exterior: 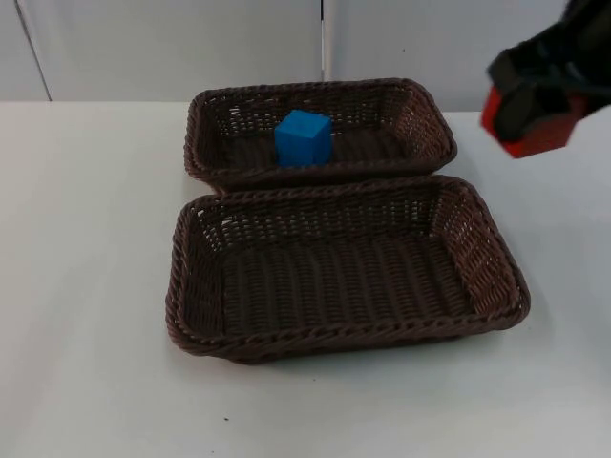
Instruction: Pick up one cube with the left hand and place it into the upper basket. Pick up one cube with the right hand and place it into the lower basket.
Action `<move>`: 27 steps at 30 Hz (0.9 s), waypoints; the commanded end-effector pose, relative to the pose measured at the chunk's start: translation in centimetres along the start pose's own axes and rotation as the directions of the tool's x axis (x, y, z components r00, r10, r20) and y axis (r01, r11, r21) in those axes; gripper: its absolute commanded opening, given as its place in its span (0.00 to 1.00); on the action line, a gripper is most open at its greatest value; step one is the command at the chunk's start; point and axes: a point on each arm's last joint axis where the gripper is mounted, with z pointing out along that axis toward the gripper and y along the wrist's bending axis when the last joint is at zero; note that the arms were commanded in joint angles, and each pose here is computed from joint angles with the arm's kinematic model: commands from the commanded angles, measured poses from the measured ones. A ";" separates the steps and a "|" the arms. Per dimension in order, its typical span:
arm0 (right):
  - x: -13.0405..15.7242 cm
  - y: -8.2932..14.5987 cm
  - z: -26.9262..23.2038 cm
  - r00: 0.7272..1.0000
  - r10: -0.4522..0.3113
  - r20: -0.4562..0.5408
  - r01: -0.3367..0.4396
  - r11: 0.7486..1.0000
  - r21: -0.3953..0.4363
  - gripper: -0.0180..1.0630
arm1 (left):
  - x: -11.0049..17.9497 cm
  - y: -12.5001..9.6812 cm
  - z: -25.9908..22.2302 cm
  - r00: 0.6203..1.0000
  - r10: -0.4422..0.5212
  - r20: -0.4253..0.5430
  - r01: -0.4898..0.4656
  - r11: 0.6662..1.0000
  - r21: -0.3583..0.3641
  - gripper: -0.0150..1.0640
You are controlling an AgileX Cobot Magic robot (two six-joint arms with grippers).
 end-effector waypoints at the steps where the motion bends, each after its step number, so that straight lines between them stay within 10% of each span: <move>1: -0.3 1.4 -0.5 0.998 -0.042 0.035 0.043 0.999 -0.020 0.02 | 0.1 0.0 0.0 1.000 -0.004 0.006 0.004 1.000 -0.002 0.90; 11: 0.0 6.4 1.1 0.987 -0.153 0.050 0.156 0.984 -0.086 0.02 | 0.1 0.0 0.0 1.000 -0.010 0.007 0.010 1.000 0.002 0.90; 27: 1.4 6.6 7.7 0.985 -0.168 -0.030 0.165 0.983 -0.081 0.02 | 0.1 0.0 0.0 1.000 -0.010 0.007 0.010 1.000 0.002 0.90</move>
